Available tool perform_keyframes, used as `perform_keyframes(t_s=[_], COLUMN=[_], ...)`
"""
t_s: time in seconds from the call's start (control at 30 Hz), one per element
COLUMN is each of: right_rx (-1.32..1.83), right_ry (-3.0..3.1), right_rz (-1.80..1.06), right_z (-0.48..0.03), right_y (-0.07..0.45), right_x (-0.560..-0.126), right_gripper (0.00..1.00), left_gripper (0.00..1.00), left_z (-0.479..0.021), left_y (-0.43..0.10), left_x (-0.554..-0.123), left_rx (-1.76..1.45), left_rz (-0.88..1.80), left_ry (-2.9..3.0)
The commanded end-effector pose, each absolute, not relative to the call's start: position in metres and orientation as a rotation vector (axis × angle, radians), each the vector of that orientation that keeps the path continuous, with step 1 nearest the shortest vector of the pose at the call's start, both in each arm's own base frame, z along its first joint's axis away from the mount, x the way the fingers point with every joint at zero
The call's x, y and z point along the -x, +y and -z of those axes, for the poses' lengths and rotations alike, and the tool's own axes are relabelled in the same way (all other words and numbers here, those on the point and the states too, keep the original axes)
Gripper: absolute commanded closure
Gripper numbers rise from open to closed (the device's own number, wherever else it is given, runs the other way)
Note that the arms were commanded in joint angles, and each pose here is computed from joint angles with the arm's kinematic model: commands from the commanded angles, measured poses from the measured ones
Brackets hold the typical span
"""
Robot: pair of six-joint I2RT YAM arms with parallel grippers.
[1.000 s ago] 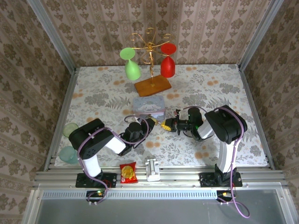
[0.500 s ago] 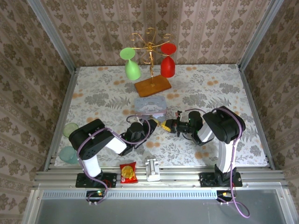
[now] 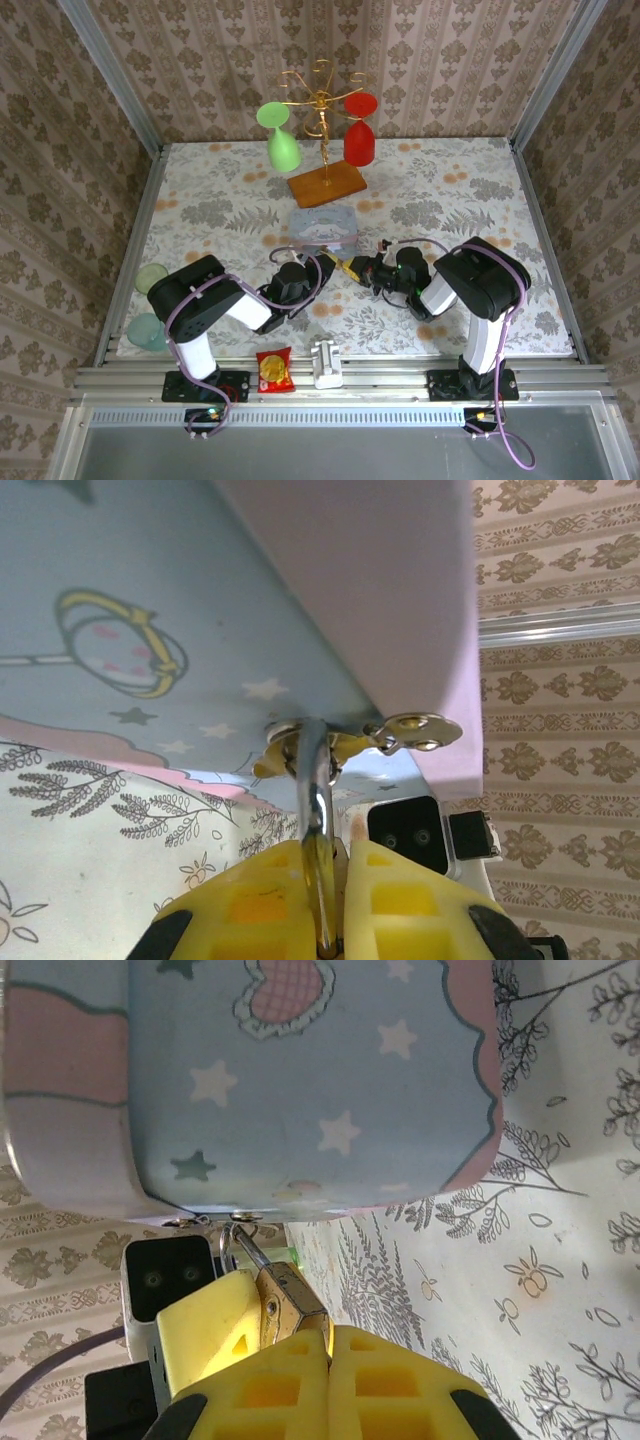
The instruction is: Unlock the padlock with the key
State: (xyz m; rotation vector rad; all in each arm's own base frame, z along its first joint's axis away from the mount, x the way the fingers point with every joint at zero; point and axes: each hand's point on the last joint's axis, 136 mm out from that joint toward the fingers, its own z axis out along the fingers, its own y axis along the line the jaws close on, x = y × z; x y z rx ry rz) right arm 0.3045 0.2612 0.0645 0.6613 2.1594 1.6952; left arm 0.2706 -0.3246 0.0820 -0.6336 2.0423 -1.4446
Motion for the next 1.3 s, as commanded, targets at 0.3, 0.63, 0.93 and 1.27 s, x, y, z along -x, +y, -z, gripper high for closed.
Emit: perform_keyframes(t_s=[0.3,0.63,0.93,1.27], right_rx=[-0.702,-0.676,-0.637,-0.634], right_ry=[2.134,2.181,2.226,2.188], right_rz=[-1.665,-1.522,-1.445,-1.513], right_z=[-0.068,-0.071,-0.070,-0.075], right_y=[0.253,0.240,0.236,0.246], right_x=[-0.295,-0.293,-0.289,-0.298], right_gripper=[0.67,0.73,0.83,0.97], left_gripper=[1.00,1.00,1.00,1.00], left_z=[-0.110,-0.086,-0.089,-0.082], left_y=[-0.352,-0.349,-0.352,-0.354], left_x=[-0.250,-0.247,-0.248,-0.244], left_rx=[0.430,0.428,0.434,0.436], left_rz=[1.611,1.545,1.568,1.561], left_ry=[1.991,2.046,2.042,2.063])
